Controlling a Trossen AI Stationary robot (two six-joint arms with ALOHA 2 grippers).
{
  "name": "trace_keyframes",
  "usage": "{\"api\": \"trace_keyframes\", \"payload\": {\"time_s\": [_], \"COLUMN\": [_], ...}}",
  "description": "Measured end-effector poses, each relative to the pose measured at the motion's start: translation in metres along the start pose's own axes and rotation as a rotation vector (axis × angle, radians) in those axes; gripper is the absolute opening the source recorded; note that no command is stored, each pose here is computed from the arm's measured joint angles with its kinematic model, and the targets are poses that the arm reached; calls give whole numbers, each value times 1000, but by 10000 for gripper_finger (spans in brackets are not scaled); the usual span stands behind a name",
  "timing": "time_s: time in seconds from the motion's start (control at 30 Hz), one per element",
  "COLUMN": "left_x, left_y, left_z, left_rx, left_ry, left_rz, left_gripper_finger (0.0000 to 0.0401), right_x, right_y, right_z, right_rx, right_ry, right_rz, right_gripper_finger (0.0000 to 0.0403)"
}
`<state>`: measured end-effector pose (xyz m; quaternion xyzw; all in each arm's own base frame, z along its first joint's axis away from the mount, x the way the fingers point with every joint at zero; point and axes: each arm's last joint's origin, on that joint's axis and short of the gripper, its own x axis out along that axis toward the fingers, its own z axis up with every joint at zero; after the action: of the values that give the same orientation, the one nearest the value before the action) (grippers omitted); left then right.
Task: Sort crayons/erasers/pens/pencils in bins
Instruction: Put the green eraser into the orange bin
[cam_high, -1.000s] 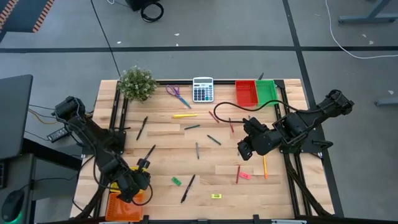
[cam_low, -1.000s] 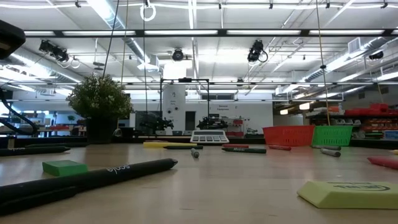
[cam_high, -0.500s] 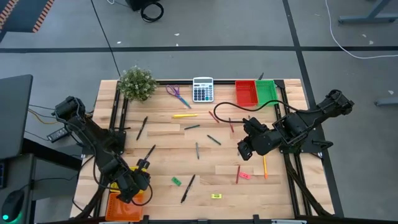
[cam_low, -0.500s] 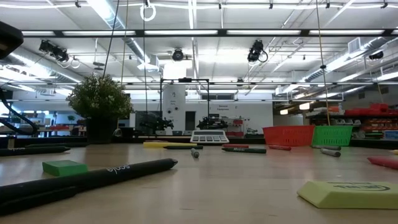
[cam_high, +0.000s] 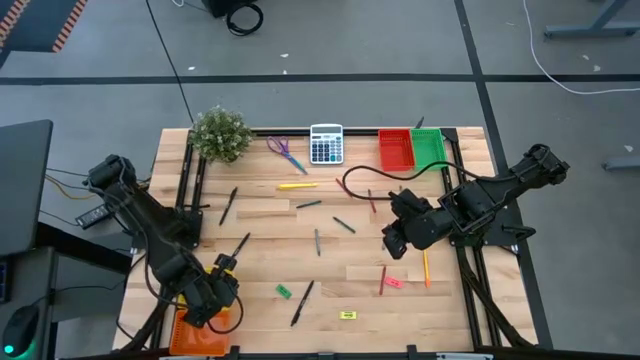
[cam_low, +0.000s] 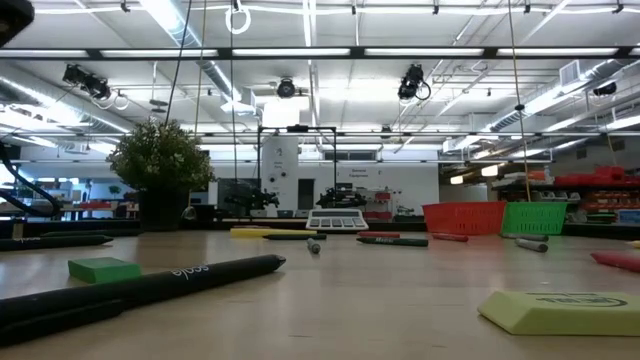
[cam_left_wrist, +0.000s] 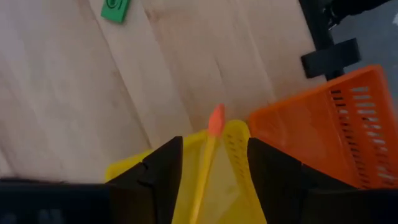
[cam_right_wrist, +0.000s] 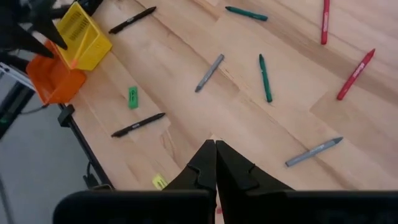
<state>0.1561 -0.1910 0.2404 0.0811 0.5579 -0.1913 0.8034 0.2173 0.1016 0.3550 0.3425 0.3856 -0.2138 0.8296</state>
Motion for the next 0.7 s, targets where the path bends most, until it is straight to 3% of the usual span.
{"api": "trace_keyframes", "payload": {"time_s": [0.1,0.2,0.3,0.4,0.53,0.7], "left_x": [-12,-17,-7,3,19,40], "left_y": [4,24,52,73,91,96], "left_z": [16,35,48,60,76,84], "left_rx": [23,-14,-105,-114,-69,56], "left_ry": [-92,-191,-183,-181,-223,-211], "left_rz": [54,134,138,107,47,37], "left_gripper_finger": [186,175,165,159,163,173], "right_x": [0,0,-4,-13,-31,-51], "right_y": [-2,-7,-11,-13,-17,-21], "right_z": [-1,-3,-3,-5,-11,-20], "right_rx": [-65,-106,-82,-87,-89,-58], "right_ry": [11,36,47,45,50,6], "right_rz": [-14,-61,-84,-44,23,87], "right_gripper_finger": [10,10,10,10,10,10]}}
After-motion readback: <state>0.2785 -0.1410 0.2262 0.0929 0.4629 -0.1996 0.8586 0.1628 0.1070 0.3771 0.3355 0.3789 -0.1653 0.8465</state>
